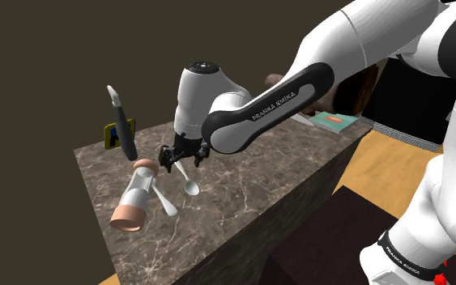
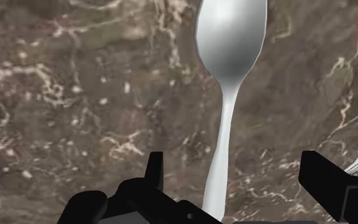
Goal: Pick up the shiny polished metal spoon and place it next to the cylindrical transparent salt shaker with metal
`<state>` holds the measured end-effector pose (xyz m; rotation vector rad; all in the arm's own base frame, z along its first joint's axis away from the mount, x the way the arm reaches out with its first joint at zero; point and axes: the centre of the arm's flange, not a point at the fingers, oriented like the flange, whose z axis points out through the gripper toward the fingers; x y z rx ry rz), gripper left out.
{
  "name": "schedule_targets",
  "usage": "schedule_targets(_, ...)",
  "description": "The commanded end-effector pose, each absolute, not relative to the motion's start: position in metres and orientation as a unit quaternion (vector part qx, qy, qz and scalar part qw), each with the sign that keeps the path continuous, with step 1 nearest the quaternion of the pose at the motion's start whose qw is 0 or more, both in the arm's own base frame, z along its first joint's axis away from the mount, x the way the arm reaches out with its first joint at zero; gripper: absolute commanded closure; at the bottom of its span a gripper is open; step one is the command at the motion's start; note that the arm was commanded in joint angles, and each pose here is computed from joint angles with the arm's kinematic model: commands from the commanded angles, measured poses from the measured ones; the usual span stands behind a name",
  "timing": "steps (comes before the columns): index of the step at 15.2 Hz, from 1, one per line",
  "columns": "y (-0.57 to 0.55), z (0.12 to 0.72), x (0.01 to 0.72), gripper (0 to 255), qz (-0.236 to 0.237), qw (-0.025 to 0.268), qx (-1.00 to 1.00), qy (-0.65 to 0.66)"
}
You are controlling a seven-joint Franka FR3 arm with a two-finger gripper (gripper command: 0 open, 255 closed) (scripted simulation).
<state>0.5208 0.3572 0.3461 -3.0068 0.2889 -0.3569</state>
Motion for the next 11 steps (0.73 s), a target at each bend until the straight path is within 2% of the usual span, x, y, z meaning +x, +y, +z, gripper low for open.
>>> schedule_targets(1, 0.357, 0.346, 0.521, 0, -0.117, 0.050, -0.987, 0.095)
schedule_targets(5, 0.353, 0.394, 0.509, 0, -0.117, 0.050, -0.987, 0.095)
schedule_targets(11, 0.353, 0.394, 0.509, 0, -0.117, 0.050, -0.987, 0.095)
